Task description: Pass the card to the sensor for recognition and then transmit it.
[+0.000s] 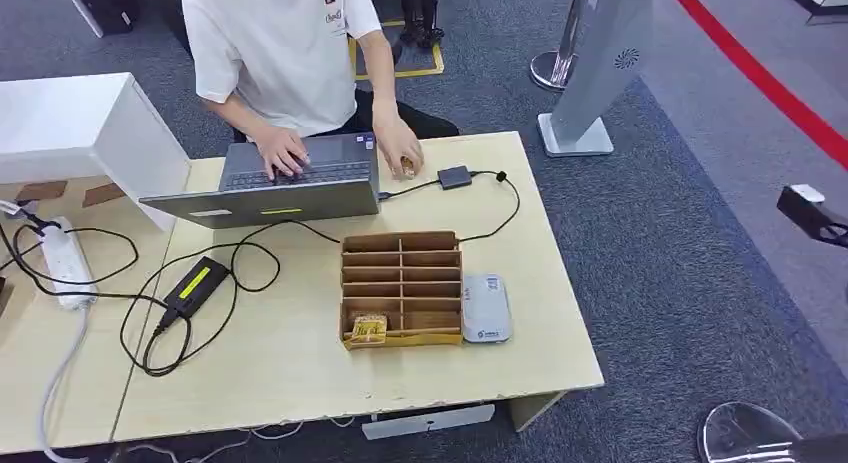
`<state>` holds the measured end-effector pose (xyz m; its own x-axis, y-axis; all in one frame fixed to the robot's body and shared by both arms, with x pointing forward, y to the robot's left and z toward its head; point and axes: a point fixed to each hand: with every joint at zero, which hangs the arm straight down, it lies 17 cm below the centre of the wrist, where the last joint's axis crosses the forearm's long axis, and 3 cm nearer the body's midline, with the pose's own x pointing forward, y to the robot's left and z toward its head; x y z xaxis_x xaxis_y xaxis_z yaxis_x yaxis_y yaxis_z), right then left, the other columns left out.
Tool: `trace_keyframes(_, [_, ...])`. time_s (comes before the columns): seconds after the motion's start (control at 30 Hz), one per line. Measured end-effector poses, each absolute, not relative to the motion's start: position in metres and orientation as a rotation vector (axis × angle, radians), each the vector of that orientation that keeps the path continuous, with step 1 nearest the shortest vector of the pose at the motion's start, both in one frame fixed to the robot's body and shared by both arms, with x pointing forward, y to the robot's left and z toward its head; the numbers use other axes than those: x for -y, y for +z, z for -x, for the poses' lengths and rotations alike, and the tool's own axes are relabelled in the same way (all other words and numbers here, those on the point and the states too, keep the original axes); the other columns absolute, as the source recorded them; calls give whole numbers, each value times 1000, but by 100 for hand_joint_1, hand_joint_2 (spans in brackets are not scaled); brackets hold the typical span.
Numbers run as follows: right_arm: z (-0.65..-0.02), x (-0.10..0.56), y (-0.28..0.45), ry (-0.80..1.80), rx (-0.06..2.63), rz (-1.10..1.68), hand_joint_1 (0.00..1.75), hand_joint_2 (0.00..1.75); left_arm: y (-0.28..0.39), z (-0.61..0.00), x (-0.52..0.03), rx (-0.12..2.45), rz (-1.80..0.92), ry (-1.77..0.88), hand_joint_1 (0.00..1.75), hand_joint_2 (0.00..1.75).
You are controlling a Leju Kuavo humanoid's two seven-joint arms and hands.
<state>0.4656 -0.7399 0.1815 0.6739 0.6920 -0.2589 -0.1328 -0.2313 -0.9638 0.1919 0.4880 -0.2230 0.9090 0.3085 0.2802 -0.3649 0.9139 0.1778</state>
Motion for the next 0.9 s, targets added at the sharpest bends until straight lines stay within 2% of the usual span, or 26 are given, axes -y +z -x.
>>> trace_keyframes(0.23, [-388, 744, 74, 832, 324, 1506, 0, 175, -225, -174, -495, 232, -223, 356, 0, 175])
trace_keyframes(0.4, [-345, 723, 8, 857, 259, 1404, 0, 175, -226, -169, -497, 226, -220, 364, 0, 175])
trace_keyframes(0.7, [-310, 701, -42, 896, 203, 1306, 0, 175, -227, -161, -500, 214, -222, 372, 0, 175])
trace_keyframes(0.9, [-258, 663, -104, 921, 139, 1184, 0, 175, -230, -150, -499, 196, -216, 379, 0, 175])
